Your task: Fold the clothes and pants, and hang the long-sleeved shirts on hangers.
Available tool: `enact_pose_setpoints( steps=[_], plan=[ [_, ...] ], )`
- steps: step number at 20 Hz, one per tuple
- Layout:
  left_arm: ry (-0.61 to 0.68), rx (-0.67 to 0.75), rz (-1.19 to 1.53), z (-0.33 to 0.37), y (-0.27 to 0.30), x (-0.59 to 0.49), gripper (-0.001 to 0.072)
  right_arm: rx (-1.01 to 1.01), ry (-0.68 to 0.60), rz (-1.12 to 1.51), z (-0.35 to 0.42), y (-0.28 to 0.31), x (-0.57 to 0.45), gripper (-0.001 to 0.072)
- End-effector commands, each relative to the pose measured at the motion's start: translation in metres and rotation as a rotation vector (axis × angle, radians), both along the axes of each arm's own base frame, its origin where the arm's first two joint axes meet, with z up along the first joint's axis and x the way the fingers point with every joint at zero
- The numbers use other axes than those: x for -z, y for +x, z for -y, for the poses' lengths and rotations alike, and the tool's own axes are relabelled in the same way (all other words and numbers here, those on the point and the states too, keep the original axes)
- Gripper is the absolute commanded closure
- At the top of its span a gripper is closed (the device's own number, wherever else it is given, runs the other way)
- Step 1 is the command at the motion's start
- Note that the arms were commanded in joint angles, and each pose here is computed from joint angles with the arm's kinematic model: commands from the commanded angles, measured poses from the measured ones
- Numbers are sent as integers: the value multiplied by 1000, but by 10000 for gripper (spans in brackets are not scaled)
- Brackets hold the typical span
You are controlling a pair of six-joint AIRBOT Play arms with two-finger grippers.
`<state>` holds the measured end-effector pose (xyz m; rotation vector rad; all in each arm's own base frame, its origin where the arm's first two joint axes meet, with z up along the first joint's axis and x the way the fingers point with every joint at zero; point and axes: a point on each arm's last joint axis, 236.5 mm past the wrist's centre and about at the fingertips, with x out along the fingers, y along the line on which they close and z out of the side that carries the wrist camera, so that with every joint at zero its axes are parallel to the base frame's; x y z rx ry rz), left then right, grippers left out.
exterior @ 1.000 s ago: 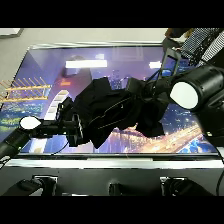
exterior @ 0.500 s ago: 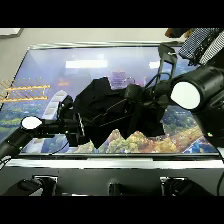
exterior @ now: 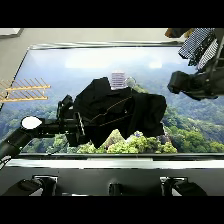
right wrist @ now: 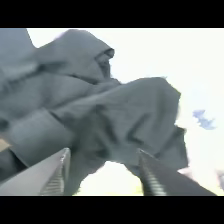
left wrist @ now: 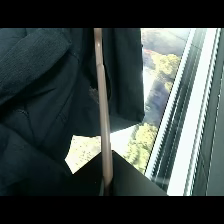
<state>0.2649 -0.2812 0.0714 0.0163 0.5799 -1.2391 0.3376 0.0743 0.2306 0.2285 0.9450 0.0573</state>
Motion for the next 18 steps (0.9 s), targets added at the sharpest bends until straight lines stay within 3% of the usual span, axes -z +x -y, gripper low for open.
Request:
enact_pose_setpoints(
  steps=[1, 3, 8, 18],
  plan=[
    [0, 1, 1, 0, 0, 0, 686, -522, -284, 63, 8, 4, 9, 155],
    [0, 1, 1, 0, 0, 0, 686, -847, -410, 114, -9, 13, 24, 155],
    [1, 1, 0, 0, 0, 0, 686, -1241, -400, 97, -40, 19, 72, 155],
    [0, 2, -1, 0, 0, 0, 685, -1360, -252, 248, -86, 46, 88, 155]
  ],
)
